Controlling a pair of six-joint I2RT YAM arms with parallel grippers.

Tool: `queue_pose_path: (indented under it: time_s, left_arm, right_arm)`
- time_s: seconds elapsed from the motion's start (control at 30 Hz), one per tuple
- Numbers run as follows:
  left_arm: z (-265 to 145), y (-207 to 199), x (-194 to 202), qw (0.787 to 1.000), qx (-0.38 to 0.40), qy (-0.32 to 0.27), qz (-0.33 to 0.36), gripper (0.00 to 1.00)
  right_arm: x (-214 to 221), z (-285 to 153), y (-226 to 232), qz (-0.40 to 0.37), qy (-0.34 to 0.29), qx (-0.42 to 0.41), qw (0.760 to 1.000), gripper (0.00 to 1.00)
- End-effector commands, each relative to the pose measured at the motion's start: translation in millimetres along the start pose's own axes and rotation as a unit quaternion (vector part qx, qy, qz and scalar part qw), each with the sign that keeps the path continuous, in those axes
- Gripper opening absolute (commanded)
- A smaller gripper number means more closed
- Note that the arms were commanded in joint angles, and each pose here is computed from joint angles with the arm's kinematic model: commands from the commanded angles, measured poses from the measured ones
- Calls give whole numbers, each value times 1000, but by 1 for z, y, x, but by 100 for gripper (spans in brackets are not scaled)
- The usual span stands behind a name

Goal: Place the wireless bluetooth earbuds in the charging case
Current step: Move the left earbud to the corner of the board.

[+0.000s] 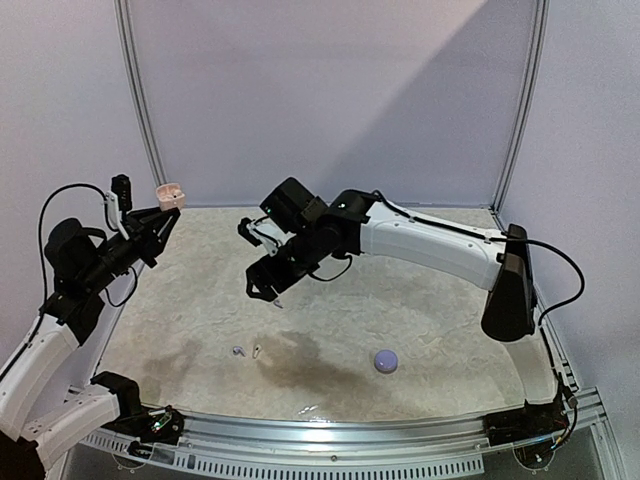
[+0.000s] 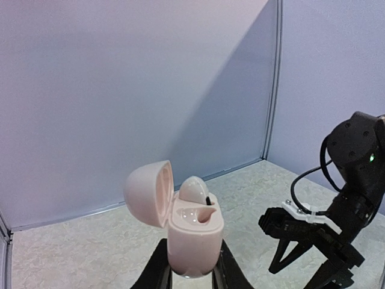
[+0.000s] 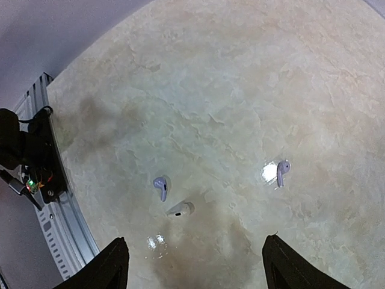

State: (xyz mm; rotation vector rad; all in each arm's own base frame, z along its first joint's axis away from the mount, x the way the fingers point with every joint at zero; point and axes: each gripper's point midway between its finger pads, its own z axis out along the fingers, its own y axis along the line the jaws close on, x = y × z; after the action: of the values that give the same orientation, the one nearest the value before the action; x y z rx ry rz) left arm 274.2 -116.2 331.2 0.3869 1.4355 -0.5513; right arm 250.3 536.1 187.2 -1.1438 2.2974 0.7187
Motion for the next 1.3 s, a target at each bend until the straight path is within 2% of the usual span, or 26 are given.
queue_pose_path:
  time_s: [0.0, 0.17, 0.27, 0.47, 0.73, 0.9, 1.27]
  left_arm:
    - [5, 3, -6, 999, 2, 0, 45, 0]
    - [-1, -2, -7, 998, 16, -56, 13, 0]
    - [-10, -2, -19, 996, 4, -79, -32, 0]
    - [-23, -6, -12, 995, 4, -91, -36, 0]
    - [-26, -14, -6, 995, 25, -90, -39, 0]
    - [-21, -11, -2, 995, 23, -82, -57, 0]
    - [-17, -6, 5, 995, 15, -73, -63, 0]
  right_arm:
    - [14, 13, 8, 23, 22, 20, 999, 77]
    - [20, 43, 5, 69, 9, 72, 995, 74]
    - [29, 54, 2, 140, 17, 78, 987, 71]
    - [42, 75, 0, 201, 12, 107, 974, 68]
    - [78, 105, -9, 219, 45, 151, 963, 66]
    - [83, 121, -3, 216, 47, 137, 966, 58]
    - [95, 141, -3, 192, 51, 146, 969, 53]
